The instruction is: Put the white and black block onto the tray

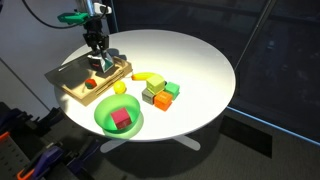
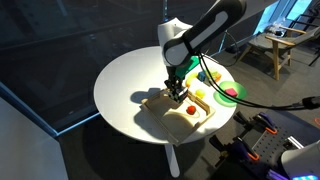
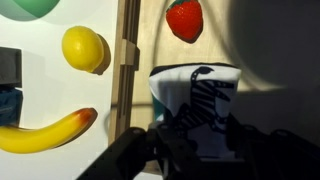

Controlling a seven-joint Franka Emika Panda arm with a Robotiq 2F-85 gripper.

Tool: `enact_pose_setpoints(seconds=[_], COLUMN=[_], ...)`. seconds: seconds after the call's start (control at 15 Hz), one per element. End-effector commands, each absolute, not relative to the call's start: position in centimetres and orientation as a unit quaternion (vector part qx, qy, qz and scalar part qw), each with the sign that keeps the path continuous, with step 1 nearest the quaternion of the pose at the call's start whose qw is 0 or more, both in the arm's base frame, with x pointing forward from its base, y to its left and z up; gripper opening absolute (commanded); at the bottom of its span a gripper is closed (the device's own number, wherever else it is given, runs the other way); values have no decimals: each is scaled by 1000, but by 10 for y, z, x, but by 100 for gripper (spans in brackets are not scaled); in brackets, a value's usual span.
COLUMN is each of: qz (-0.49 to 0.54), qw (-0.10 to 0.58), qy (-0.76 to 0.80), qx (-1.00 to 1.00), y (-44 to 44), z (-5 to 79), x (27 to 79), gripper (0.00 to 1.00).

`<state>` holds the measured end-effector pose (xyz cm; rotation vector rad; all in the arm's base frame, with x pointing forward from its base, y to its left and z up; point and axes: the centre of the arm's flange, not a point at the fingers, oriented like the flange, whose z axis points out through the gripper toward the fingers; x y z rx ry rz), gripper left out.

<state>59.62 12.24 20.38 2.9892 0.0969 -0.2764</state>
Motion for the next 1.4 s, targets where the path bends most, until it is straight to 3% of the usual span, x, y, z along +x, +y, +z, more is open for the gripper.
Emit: enact_pose_setpoints(seconds=[0.0, 0.2, 1.33], qz=[-97, -93, -47], qw=[72, 72, 53], qy=[25, 24, 38], qx=[992, 993, 997], y=[124, 122, 103], z=[211, 219, 305], x=[603, 601, 563], gripper=[81, 100, 100])
